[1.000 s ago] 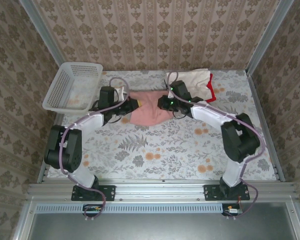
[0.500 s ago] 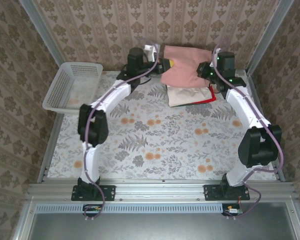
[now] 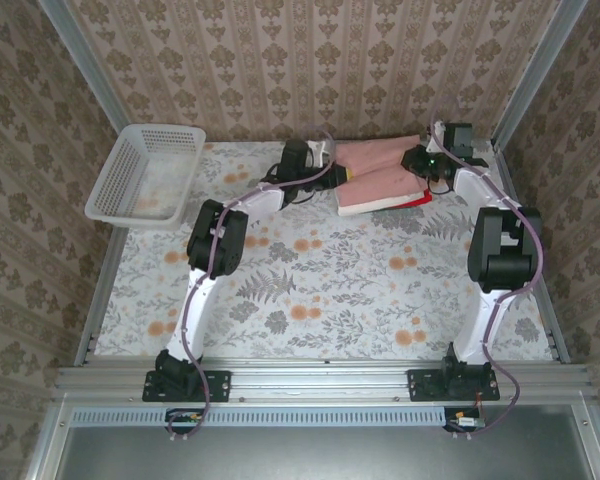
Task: Fold and stack the t-shirts
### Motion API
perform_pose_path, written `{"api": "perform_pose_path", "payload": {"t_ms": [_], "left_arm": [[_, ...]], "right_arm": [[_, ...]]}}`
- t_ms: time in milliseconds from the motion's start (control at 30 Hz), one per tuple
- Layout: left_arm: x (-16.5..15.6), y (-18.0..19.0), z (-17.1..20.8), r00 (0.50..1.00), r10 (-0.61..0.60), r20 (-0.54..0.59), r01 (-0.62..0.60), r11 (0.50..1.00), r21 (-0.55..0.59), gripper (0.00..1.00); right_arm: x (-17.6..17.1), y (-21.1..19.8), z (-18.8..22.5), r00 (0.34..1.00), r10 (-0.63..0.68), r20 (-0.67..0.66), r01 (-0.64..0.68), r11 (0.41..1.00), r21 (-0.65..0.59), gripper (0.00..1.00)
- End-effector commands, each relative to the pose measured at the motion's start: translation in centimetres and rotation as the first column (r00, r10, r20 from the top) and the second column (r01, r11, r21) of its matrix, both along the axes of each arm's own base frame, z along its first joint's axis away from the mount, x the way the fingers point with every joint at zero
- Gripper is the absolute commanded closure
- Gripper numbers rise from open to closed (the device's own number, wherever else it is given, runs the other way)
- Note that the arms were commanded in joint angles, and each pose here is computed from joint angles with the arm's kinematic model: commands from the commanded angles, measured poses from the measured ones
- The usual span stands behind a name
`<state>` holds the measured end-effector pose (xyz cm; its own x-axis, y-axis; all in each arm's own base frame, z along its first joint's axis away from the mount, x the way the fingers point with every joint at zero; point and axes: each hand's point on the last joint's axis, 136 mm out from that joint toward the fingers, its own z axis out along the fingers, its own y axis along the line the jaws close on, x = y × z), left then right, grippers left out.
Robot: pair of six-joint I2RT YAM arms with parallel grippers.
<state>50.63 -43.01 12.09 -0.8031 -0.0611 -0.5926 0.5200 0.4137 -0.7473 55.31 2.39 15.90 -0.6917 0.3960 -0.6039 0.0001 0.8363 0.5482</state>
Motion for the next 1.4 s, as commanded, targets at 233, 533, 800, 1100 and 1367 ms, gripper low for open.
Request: {"api": "perform_pose_path", "payload": {"t_ms": [233, 533, 800, 1100, 1367], "left_arm": [[1.6, 4.2, 3.2, 0.997, 0.083, 0.003, -0.083, 0.997, -0.010, 0.76], [1.1, 5.8, 5.9, 0.995, 0.090, 0.043, -0.092, 0.995, 0.038, 0.65], [0.2, 2.0, 6.8, 0.986, 0.024, 0.162, -0.052, 0.984, 0.169, 0.58], [2.8, -0.8, 2.0, 0.994, -0.017, 0.109, -0.006, 0.977, 0.214, 0.60], [3.4, -0.2, 1.9, 0.994, -0.010, 0.105, -0.012, 0.977, 0.215, 0.60]], "right_arm": [[-1.2, -5.2, -0.3, 0.992, -0.119, -0.044, 0.112, 0.985, -0.134, 0.68], [-3.4, -7.2, 2.9, 0.978, -0.205, -0.029, 0.193, 0.954, -0.229, 0.53], [-4.5, -0.1, 6.4, 0.989, -0.117, 0.095, 0.137, 0.960, -0.245, 0.54], [1.6, -0.1, -0.1, 0.983, -0.176, -0.047, 0.161, 0.961, -0.225, 0.59], [2.8, -3.6, -1.5, 0.958, -0.259, -0.125, 0.218, 0.937, -0.274, 0.46]]}}
